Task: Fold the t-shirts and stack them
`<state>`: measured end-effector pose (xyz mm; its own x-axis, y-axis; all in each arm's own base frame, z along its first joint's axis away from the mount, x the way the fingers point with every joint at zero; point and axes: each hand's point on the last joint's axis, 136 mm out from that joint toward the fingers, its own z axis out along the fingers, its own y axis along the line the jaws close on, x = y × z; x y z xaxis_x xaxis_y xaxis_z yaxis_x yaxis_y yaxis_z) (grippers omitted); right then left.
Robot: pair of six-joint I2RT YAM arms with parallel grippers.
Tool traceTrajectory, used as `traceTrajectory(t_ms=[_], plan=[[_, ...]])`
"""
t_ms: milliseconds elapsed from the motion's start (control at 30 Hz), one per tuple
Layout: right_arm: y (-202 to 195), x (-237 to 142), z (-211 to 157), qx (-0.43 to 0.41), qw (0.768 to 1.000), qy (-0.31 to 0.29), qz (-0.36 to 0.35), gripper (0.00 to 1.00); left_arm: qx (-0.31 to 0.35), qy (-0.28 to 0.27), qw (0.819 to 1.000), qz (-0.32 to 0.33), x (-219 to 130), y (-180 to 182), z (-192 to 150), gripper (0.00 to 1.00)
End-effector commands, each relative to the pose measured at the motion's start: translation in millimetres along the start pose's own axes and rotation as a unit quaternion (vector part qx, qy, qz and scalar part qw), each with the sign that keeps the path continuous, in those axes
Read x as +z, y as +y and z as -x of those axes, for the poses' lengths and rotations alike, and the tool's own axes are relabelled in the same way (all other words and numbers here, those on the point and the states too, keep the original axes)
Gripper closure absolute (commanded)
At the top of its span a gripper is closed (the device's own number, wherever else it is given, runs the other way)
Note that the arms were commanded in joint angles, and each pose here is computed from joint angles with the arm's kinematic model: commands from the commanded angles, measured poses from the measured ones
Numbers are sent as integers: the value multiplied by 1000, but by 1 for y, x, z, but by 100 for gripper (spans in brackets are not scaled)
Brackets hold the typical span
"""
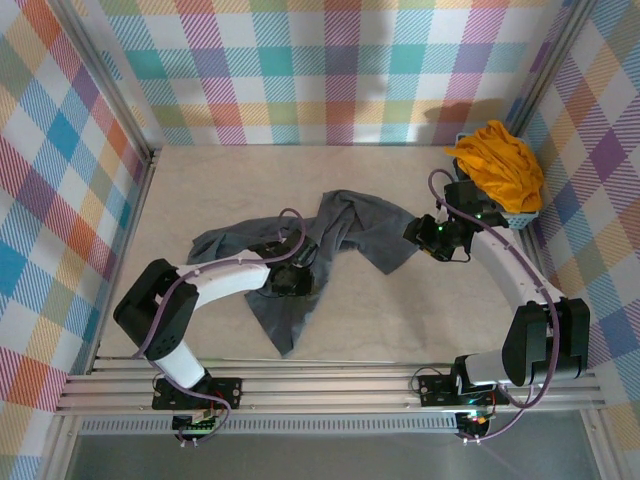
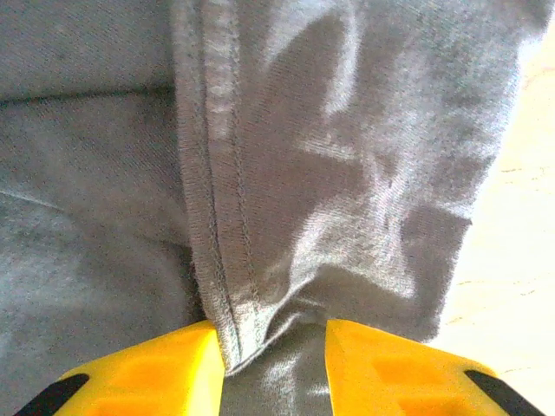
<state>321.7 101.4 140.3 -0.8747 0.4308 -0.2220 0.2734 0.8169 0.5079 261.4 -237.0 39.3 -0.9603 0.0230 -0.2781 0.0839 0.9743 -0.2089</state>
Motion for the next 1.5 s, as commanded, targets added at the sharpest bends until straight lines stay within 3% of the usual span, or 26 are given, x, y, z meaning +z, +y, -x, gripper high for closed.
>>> traceTrajectory(t_ms=[0,167,267,433,600,1033,1200,1467], plan=[[5,-1,-5,-2,1000,6,12,50,3,-4,1000,29,-4,5,1,65],[3,0,-7,-3,1000,7,9,50,9,-21,1000,21,-11,4,5,66],[4,2,-9,-2,1000,10,12,50,17,-5,999,50,0,13,1,54],[7,0,-10,-6,1000,8,15,50,21,-1,998,62,13,19,4,49],[5,4,-13,-7,1000,13,12,50,23,-16,999,29,5,2,12,56],[6,6,-16,-8,1000,13,11,50,32,-18,999,20,-6,-13,12,66],[4,8,-18,-8,1000,16,10,50,31,-31,999,16,-10,-11,12,77],[8,10,-22,-12,1000,23,14,50,33,-9,998,50,9,8,7,68]])
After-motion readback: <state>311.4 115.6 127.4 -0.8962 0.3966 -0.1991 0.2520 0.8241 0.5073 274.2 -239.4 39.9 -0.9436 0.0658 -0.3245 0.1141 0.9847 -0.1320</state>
